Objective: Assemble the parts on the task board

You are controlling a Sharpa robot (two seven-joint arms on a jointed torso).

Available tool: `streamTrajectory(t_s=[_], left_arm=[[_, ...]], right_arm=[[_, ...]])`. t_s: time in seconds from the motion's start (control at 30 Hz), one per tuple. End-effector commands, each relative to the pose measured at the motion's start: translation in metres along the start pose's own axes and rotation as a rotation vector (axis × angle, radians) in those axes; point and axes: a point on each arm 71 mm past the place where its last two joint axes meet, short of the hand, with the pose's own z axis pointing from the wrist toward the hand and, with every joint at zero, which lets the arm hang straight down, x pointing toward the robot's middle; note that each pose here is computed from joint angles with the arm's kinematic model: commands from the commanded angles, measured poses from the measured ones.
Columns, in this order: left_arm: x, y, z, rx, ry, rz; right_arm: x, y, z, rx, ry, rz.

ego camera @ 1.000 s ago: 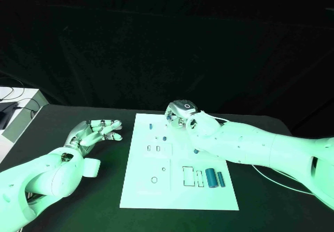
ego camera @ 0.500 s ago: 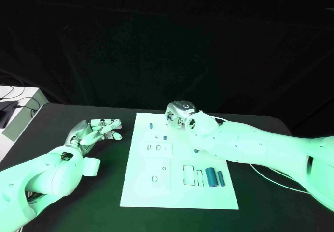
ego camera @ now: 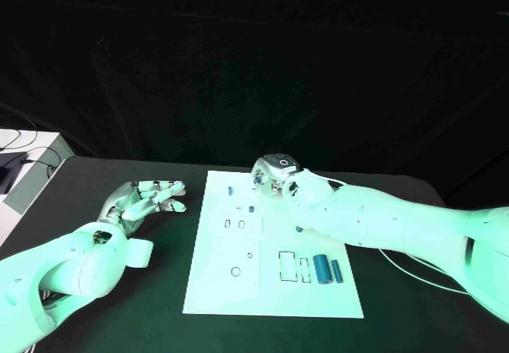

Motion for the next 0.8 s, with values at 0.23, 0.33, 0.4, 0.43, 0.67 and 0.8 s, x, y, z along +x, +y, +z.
streamTrajectory(t_s=[0.23,0.33,0.4,0.43,0.67,0.8], left_arm=[[0.0011,-0.0005,0.0003,0.004,0.016,0.0],[0.0007,-0.0005,0.0002,0.003,0.015,0.0],[0.0004,-0.0004,0.0001,0.003,0.014,0.0],[0.0001,-0.0004,0.0,0.003,0.014,0.001],[-0.0011,-0.0001,0.0,0.003,0.012,0.002],[0.0002,-0.0007,0.0,0.012,0.028,-0.004]], right_arm=[[-0.007,0.002,-0.007,-0.041,-0.046,0.043],[-0.012,-0.002,-0.013,-0.042,-0.062,0.058],[-0.019,-0.008,-0.019,-0.036,-0.072,0.076],[-0.023,-0.011,-0.022,-0.03,-0.076,0.085],[-0.044,-0.044,-0.038,0.047,-0.055,0.186],[-0.05,-0.065,-0.049,0.094,-0.002,0.213]])
